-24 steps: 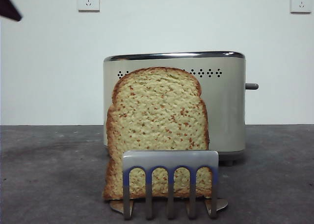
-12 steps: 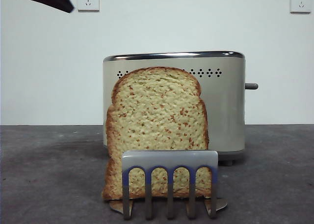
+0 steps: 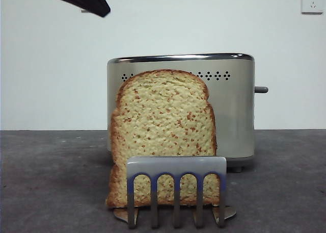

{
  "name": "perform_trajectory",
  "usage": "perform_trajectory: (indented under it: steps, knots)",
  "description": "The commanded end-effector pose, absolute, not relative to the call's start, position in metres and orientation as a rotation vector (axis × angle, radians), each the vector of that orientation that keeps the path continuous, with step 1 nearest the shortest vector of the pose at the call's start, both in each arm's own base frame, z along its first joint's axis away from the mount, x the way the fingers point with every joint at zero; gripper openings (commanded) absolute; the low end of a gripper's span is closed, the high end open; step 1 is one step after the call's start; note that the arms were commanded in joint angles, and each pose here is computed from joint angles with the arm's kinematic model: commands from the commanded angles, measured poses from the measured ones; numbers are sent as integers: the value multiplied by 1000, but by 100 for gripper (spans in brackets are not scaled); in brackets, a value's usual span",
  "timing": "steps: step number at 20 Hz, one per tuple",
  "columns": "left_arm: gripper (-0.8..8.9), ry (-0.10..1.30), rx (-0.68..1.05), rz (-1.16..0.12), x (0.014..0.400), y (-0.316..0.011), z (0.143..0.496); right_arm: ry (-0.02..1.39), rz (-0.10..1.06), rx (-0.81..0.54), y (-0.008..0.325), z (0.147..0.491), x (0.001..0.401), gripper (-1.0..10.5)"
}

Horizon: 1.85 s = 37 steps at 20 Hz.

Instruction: Pick up a slice of bread from the rack,put the bread on the toaster,press the button

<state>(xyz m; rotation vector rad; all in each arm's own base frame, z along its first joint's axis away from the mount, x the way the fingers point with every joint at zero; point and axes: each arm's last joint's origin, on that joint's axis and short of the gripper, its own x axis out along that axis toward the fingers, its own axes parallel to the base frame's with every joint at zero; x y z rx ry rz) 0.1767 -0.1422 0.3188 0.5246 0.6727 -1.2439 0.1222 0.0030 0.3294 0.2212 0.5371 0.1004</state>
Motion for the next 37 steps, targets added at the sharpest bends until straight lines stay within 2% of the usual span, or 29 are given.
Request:
perform_trajectory:
  steps: [1, 3, 6, 9, 10, 15, 19, 20, 25, 29, 37]
  knots:
    - [262, 716, 534, -1262, 185, -150, 325, 530, 111, 197, 3, 331, 122, 1]
    - [320, 784, 534, -1269, 195, -159, 330, 530, 113, 188, 3, 331, 122, 1]
    - [332, 866, 571, -1260, 210, -176, 329, 533, 117, 172, 3, 331, 122, 1]
    - [545, 937, 646, -1242, 217, -197, 314, 554, 116, 172, 3, 329, 122, 1]
    - [563, 962, 676, -1234, 218, -203, 307, 563, 116, 172, 3, 328, 124, 1]
    - [567, 1032, 733, -1270, 221, -228, 280, 591, 120, 164, 3, 325, 126, 1]
    - [562, 1057, 741, -1279, 224, -235, 269, 612, 125, 152, 3, 324, 125, 1]
    - [549, 1052, 744, -1279, 224, -236, 269, 617, 125, 153, 3, 323, 124, 1]
    - [264, 1037, 785, -1258, 223, -238, 269, 624, 124, 153, 3, 323, 124, 1]
    - [11, 1014, 818, -1288, 219, -242, 269, 624, 123, 153, 3, 323, 124, 1]
    - [-8, 1006, 824, -1293, 218, -243, 271, 632, 122, 155, 3, 322, 123, 1]
